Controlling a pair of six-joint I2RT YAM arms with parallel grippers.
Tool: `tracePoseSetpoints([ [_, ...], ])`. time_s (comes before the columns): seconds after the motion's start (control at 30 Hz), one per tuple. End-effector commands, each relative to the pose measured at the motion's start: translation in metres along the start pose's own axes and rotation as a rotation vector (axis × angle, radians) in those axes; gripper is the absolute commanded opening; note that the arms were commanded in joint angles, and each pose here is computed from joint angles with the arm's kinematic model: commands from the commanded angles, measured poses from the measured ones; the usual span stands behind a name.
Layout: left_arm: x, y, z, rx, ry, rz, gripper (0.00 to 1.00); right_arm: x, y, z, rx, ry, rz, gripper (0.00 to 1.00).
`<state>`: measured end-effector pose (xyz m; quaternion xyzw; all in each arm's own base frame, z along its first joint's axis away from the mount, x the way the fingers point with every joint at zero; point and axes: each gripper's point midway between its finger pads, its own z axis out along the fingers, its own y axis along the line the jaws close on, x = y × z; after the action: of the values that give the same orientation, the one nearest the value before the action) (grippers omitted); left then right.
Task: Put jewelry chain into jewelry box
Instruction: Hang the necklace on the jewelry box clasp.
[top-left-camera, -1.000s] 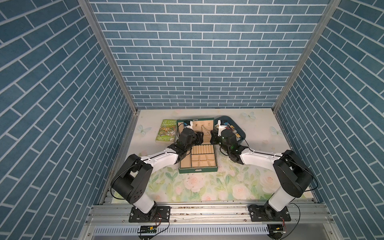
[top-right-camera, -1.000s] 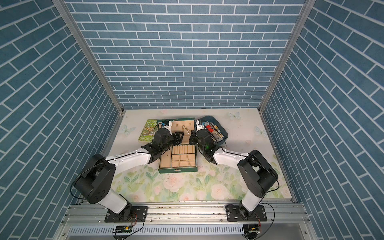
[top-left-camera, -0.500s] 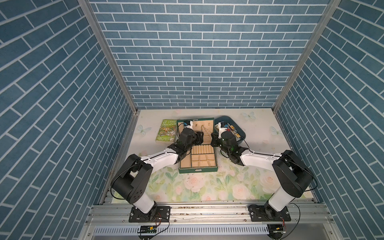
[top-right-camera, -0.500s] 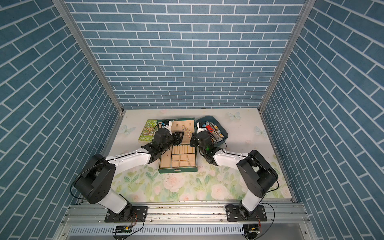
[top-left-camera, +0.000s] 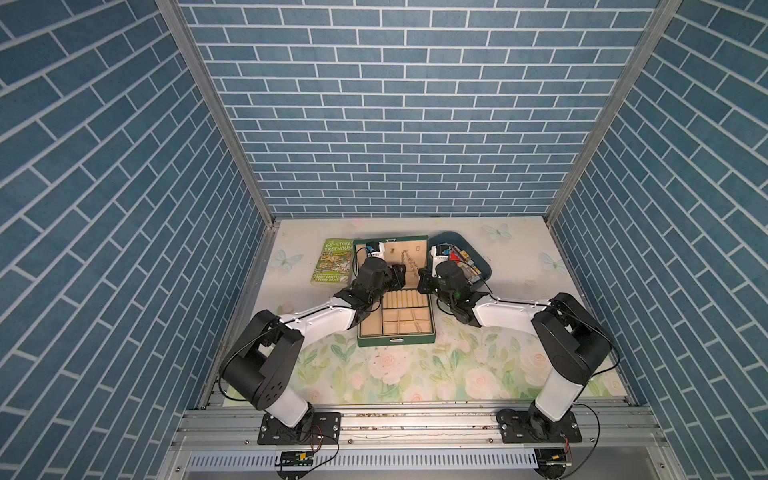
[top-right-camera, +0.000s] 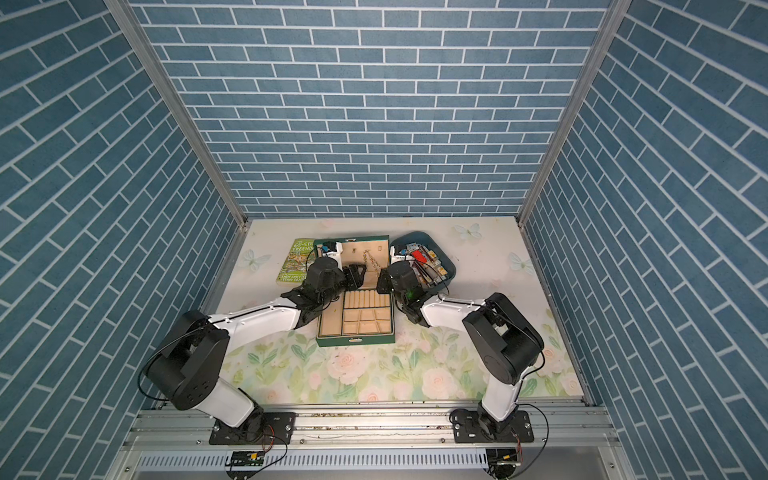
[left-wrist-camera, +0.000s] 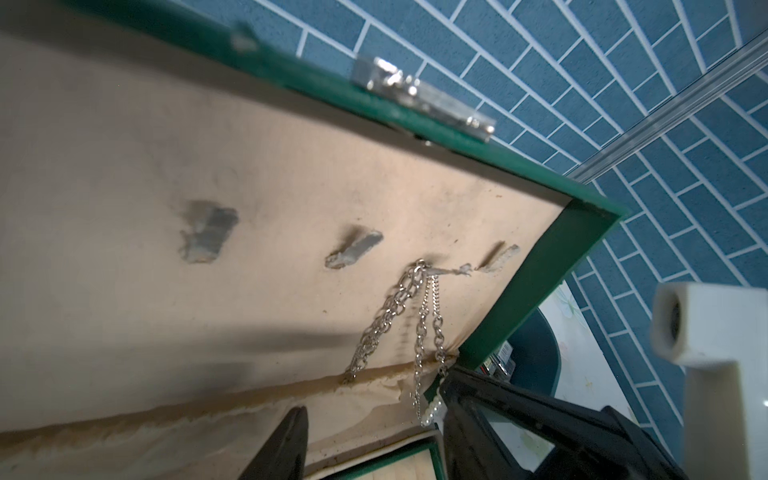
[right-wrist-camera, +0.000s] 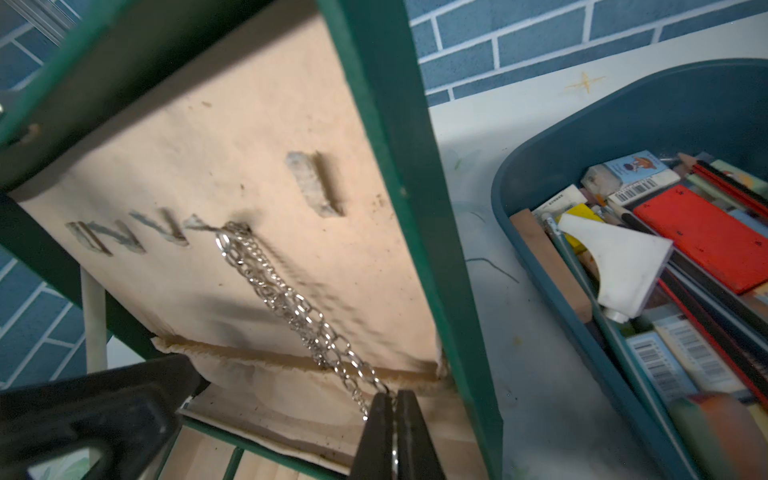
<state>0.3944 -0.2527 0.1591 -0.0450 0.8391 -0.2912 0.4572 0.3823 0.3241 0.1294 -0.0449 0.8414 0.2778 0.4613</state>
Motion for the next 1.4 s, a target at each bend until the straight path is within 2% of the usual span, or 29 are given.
tracePoseSetpoints([
  [0.0,-0.006,-0.003,-0.007,0.0,-0.02,0.021,0.56,-0.001,0.005,0.006,-0.007,0.013,0.024,0.1],
  [0.2,-0.01,-0.004,-0.01,0.0,-0.033,0.024,0.56,-0.001,0.005,0.005,-0.006,0.015,0.027,0.2],
  [0.53,-0.014,-0.005,-0.015,-0.002,-0.041,0.034,0.56,-0.003,0.006,0.001,-0.007,0.016,0.028,0.25],
  [0.67,-0.024,-0.008,-0.024,-0.011,-0.062,0.05,0.56,-0.014,0.012,-0.012,-0.031,0.005,0.003,0.37],
  [0.87,-0.07,-0.023,-0.056,-0.046,-0.148,0.133,0.61,-0.039,0.021,-0.044,-0.068,-0.031,-0.101,0.55],
  [1.0,-0.109,-0.031,-0.077,-0.072,-0.202,0.177,0.65,-0.054,0.03,-0.059,-0.102,-0.065,-0.176,0.6],
  [1.07,-0.128,-0.032,-0.081,-0.08,-0.224,0.168,0.67,-0.057,0.034,-0.06,-0.112,-0.076,-0.211,0.67],
  [1.13,-0.146,-0.035,-0.08,-0.06,-0.237,0.157,0.67,-0.058,0.039,-0.058,-0.139,-0.093,-0.262,0.68],
  [1.2,-0.159,-0.041,-0.073,-0.033,-0.236,0.151,0.67,-0.055,0.039,-0.054,-0.144,-0.094,-0.312,0.62],
  [1.27,-0.17,-0.049,-0.059,0.005,-0.219,0.157,0.67,-0.054,0.04,-0.05,-0.144,-0.096,-0.374,0.32],
  [1.33,-0.177,-0.056,-0.042,0.046,-0.181,0.162,0.66,-0.053,0.039,-0.043,-0.128,-0.079,-0.429,0.08],
  [1.37,-0.178,-0.059,-0.032,0.061,-0.153,0.169,0.65,-0.052,0.038,-0.039,-0.12,-0.068,-0.454,0.0],
])
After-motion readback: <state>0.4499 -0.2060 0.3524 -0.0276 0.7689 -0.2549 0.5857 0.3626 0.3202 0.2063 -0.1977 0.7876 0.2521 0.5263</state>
